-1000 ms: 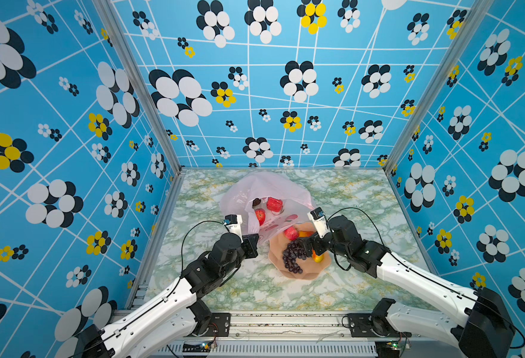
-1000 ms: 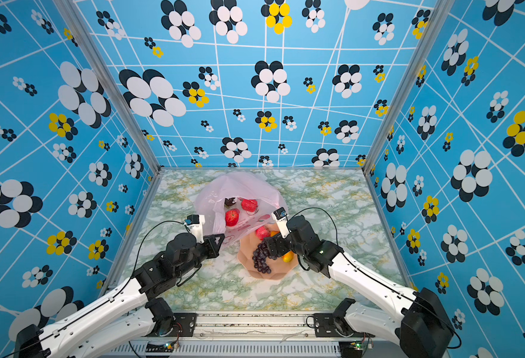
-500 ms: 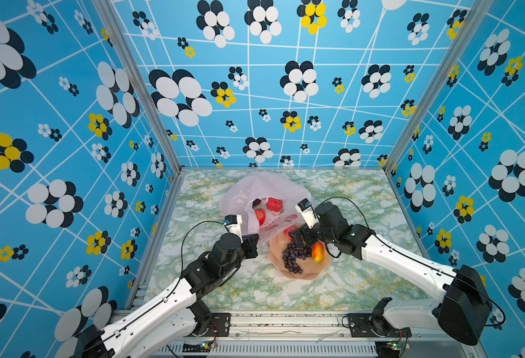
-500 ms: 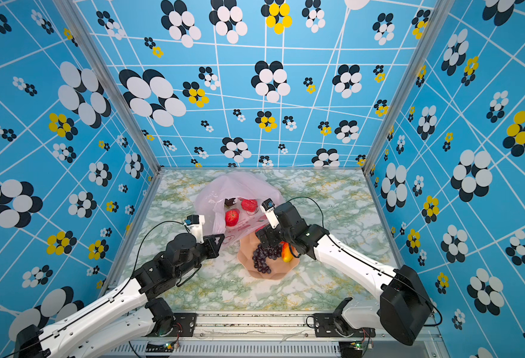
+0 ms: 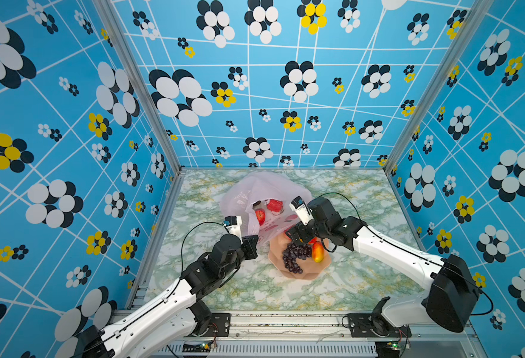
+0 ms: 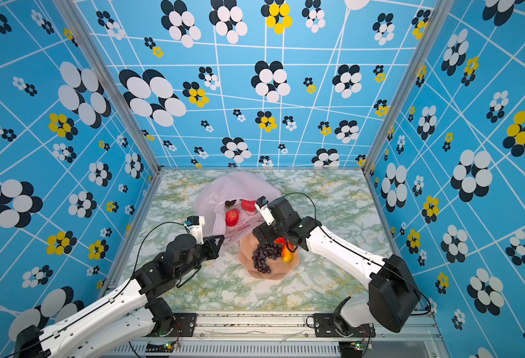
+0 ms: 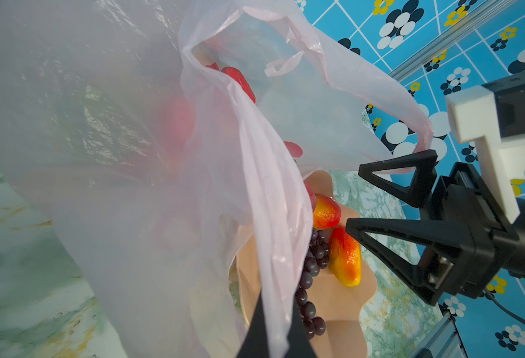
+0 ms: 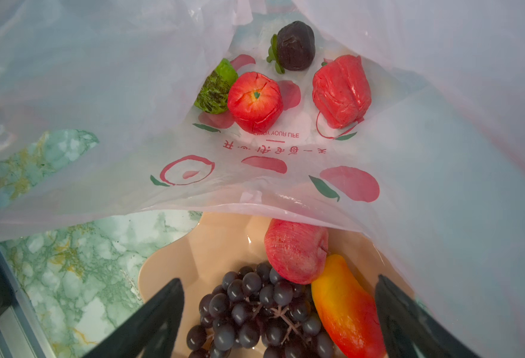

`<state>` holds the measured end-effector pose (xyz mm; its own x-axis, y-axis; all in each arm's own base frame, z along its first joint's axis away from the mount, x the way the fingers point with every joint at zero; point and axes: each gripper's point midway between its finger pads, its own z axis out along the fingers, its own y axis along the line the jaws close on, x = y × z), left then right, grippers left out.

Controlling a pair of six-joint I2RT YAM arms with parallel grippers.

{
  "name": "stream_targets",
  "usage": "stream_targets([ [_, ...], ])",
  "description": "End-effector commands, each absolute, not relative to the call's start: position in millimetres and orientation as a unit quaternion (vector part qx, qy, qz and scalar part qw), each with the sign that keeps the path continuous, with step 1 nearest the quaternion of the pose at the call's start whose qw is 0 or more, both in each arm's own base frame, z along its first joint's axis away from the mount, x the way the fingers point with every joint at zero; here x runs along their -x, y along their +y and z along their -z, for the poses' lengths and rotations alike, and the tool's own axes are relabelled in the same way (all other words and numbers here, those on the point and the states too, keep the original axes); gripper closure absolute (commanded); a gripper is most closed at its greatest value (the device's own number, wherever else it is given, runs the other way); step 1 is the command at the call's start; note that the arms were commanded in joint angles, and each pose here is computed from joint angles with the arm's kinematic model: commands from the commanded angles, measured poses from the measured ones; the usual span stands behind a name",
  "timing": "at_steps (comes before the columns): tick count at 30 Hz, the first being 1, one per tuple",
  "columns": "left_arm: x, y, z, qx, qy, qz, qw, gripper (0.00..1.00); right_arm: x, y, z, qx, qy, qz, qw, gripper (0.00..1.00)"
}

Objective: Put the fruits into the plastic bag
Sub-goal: 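Lower the right gripper onto the second red apple and grasp it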

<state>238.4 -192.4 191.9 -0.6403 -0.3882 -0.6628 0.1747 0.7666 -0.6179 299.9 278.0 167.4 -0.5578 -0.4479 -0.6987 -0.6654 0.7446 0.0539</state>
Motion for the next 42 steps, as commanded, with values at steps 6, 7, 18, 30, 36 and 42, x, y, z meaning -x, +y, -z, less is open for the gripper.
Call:
stream_targets([
  [6, -237, -192, -194, 0.051, 0.840, 0.333, 0.424, 1.00, -305, 285, -138, 0.328, 0.892, -0.142, 0.275, 0.11],
  [7, -237, -192, -194, 0.049, 0.840, 0.332, 0.425, 1.00, -305, 286, -134, 0.329, 0.894, -0.142, 0.269, 0.13],
  [18, -238, -190, -196, 0.049, 0.840, 0.329, 0.428, 1.00, -314, 286, -93, 0.338, 0.908, -0.102, 0.225, 0.18],
  [30, -236, -185, -197, 0.060, 0.838, 0.328, 0.431, 1.00, -318, 288, -92, 0.341, 0.912, -0.092, 0.209, 0.48],
  [36, -237, -185, -205, 0.059, 0.836, 0.330, 0.434, 1.00, -315, 289, -117, 0.319, 0.908, -0.121, 0.242, 0.61],
  [42, -237, -183, -207, 0.071, 0.834, 0.335, 0.433, 1.00, -297, 294, -150, 0.264, 0.904, -0.203, 0.269, 0.61],
])
